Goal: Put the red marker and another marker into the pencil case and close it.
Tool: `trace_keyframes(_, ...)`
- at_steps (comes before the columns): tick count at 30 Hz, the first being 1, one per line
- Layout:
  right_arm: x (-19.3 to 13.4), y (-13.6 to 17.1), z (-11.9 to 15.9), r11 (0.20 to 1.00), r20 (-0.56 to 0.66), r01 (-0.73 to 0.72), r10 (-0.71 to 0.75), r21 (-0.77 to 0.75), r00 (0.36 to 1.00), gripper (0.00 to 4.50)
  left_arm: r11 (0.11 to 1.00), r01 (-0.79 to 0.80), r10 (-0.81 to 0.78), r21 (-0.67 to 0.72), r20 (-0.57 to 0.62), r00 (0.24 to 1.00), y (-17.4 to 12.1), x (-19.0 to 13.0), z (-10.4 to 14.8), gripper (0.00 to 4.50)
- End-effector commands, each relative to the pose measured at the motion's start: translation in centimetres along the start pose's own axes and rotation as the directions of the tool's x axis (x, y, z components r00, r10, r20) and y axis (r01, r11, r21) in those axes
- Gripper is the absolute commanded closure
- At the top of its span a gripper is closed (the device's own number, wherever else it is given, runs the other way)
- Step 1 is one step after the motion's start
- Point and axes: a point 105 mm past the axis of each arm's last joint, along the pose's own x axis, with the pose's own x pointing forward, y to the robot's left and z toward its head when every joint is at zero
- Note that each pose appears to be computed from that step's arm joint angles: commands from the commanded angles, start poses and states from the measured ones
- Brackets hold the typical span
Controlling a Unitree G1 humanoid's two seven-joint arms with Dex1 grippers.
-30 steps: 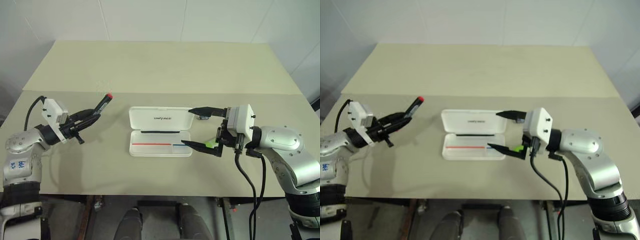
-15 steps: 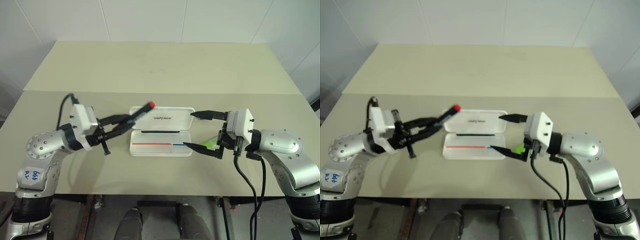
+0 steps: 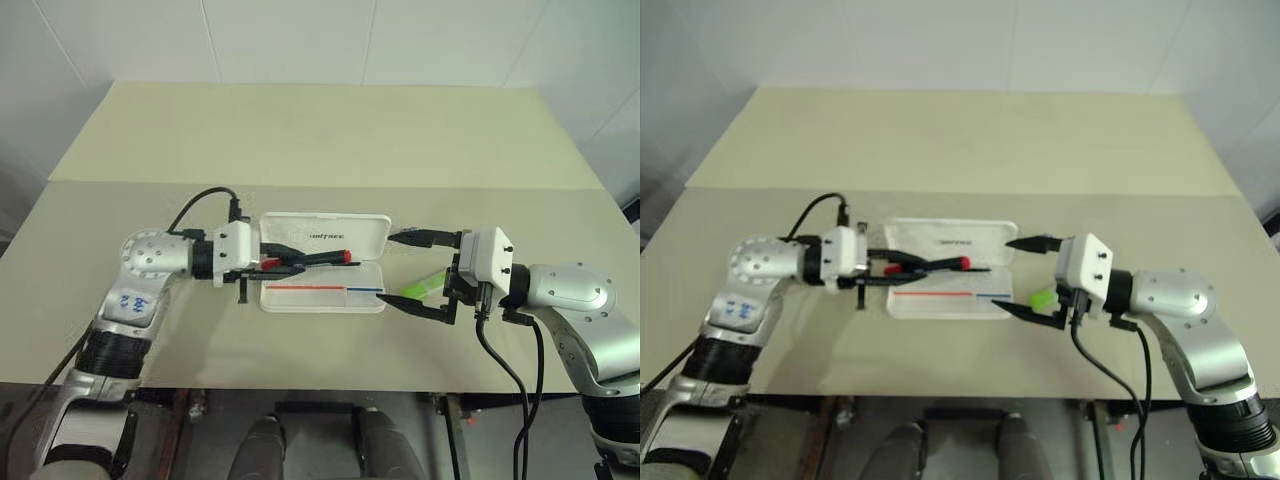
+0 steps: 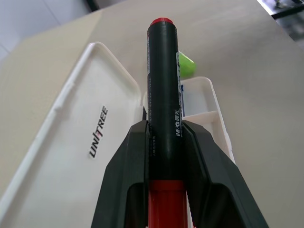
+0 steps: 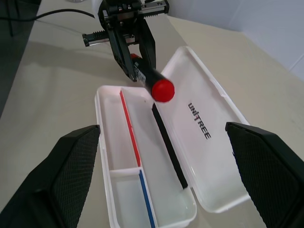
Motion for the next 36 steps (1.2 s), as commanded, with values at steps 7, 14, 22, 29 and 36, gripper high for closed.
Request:
trace_keyframes(7, -0.4, -0.2, 1.8, 0.996, 0.033, 0.06, -0.058, -0.06, 0.998, 0.0, 1.0, 0.028, -0.028, 0.007, -0.007, 1.0, 0.6, 2.1, -0.2, 3.87)
trace_keyframes(14, -0.3, -0.2, 1.9, 0.996, 0.038, 0.073, -0.071, -0.056, 0.997, 0.0, 0.999, 0.024, -0.026, -0.029, -0.044, 0.999, 0.2, 2.6, -1.4, 3.87)
trace_keyframes(22, -0.1, -0.2, 2.1, 0.996, 0.047, 0.074, -0.072, -0.055, 0.996, 0.0, 0.999, 0.007, -0.013, -0.051, -0.112, 0.994, 0.1, 2.3, -3.1, 3.87)
trace_keyframes(29, 0.0, -0.2, 2.2, 0.996, 0.052, 0.076, -0.073, -0.053, 0.996, 0.0, 0.999, 0.012, -0.018, -0.048, -0.129, 0.991, -0.1, 2.4, -3.5, 3.87)
trace_keyframes(36, 0.0, -0.2, 2.4, 0.995, 0.054, 0.08, -0.077, -0.053, 0.996, 0.0, 0.998, 0.034, -0.04, -0.044, -0.138, 0.99, -0.4, 2.7, -3.7, 3.87)
